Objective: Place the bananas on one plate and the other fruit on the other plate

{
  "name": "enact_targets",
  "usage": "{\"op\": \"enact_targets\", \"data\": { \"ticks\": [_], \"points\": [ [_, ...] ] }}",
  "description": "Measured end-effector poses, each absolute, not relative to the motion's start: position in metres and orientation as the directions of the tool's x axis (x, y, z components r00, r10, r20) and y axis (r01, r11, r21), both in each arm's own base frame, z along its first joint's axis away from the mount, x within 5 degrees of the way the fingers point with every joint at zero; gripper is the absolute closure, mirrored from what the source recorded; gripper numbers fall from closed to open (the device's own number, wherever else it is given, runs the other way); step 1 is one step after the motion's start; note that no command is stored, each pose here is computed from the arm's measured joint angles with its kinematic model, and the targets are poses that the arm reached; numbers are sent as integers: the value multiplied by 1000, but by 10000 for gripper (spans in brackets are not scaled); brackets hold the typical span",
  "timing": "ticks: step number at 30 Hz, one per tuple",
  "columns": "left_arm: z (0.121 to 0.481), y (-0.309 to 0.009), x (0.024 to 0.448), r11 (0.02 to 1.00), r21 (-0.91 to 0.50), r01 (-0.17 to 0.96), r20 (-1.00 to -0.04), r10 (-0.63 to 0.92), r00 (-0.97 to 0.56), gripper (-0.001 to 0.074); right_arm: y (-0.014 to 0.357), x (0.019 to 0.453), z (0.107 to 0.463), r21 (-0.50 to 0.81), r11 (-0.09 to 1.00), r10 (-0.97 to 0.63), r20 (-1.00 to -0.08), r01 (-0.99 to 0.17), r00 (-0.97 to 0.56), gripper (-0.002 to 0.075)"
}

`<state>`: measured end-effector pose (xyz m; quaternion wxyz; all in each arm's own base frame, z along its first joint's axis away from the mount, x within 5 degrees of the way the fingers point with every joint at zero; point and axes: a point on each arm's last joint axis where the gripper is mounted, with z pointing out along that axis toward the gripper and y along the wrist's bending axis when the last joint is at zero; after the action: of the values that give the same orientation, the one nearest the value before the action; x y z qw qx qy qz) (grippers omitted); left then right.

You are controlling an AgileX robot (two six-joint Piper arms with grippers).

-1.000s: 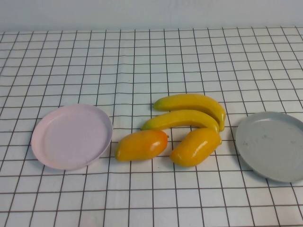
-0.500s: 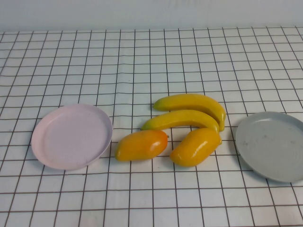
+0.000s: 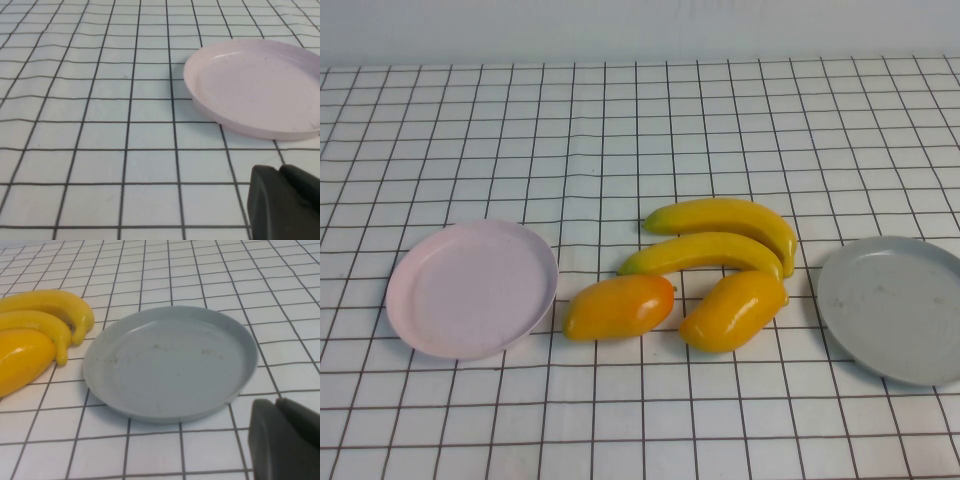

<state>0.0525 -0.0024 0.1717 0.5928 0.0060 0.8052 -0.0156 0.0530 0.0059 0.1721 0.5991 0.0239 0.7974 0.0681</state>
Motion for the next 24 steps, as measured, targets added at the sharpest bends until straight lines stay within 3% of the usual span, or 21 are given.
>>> {"op": "enact_targets", "data": {
  "ticks": [6,19,21,24],
  "points": [
    [172,1,53,994,102,27,-950,105,-295,738,6,53,172,137,990,120,-952,-43,-281,741],
    [173,2,53,991,130,28,-949,132,-286,738,6,53,172,137,990,120,-952,-43,-281,741],
    [177,-1,54,1000,-6,19,-971,-1,-239,738,6,53,172,137,990,120,-952,-43,-281,741],
    [187,-6,56,902,-431,9,-892,-425,-153,738,6,53,172,137,990,120,-952,-43,-281,741]
  ]
}}
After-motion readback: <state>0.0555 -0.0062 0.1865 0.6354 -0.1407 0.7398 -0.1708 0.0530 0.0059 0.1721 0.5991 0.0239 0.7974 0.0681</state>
